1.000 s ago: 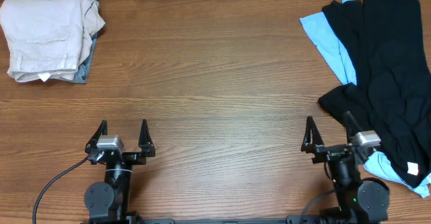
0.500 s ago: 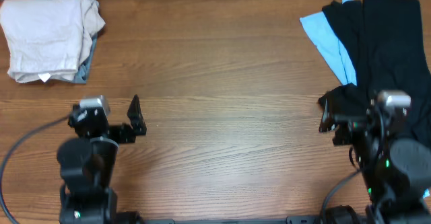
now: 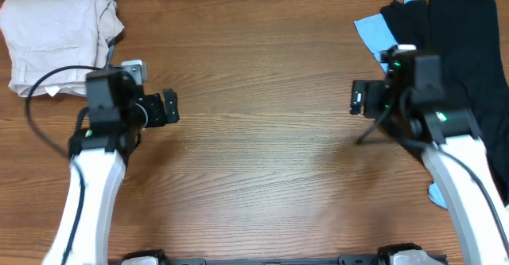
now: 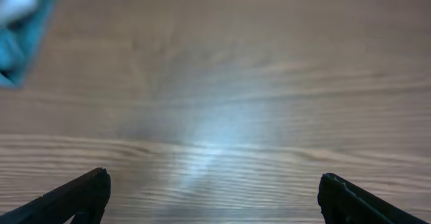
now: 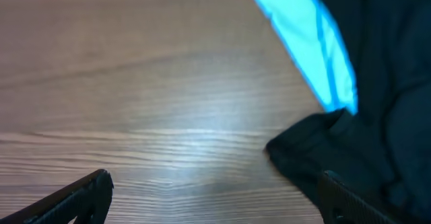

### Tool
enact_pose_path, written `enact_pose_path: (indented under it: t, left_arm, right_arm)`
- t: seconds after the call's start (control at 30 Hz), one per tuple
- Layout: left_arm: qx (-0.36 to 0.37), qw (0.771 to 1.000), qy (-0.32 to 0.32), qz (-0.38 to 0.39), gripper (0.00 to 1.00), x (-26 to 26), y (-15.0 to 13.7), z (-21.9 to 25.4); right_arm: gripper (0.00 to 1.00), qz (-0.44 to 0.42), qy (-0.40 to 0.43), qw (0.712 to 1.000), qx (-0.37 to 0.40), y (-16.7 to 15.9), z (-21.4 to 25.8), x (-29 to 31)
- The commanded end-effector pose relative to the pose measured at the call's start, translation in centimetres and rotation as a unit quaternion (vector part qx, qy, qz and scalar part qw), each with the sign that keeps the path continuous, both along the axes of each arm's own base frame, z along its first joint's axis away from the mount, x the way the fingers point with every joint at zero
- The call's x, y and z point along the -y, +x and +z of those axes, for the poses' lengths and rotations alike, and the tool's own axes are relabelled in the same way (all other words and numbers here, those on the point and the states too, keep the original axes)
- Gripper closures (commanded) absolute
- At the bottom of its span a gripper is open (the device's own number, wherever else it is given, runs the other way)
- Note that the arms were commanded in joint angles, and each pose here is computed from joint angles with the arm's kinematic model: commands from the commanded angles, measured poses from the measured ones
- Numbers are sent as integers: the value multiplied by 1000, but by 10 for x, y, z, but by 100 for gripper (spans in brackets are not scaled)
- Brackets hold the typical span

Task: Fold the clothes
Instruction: 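Reach the right gripper into the black clothes pile and grasp a black shirt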

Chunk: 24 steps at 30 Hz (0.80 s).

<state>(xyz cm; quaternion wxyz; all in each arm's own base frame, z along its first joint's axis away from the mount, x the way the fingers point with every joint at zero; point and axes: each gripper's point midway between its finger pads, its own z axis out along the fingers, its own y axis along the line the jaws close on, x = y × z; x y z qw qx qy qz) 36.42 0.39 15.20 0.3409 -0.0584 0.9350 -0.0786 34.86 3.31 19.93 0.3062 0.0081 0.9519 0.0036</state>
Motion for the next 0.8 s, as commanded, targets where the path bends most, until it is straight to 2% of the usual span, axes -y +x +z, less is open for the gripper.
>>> enact_pose_path:
  t: [0.0,0.13,0.23,0.37,0.43,0.57,0.77]
  left_arm:
    - [-49,999,-14,-16,0,2,13,-41]
    - [-79,996,-33,-27,0,8,20,-74]
    - [-70,997,-30,-32,0,8,24,-70]
    - [-55,997,-18,-46,0,7,30,-50]
    - [-50,998,-17,-46,0,7,34,-34]
    - [-43,998,-16,-46,0,6,40,-8]
    - [-32,998,-4,-61,0,6,46,24]
  right_arm:
    - [0,-6,-8,999,-41,13,-27,3]
    - [2,-82,11,992,-96,21,-69,30]
    - [10,-167,36,977,-129,19,-93,63]
    - [13,-206,61,962,-166,12,-118,90]
    - [13,-208,67,959,-180,12,-129,92]
    - [12,-143,71,967,-198,15,-147,77]
    - [13,-135,68,965,-213,10,-170,72]
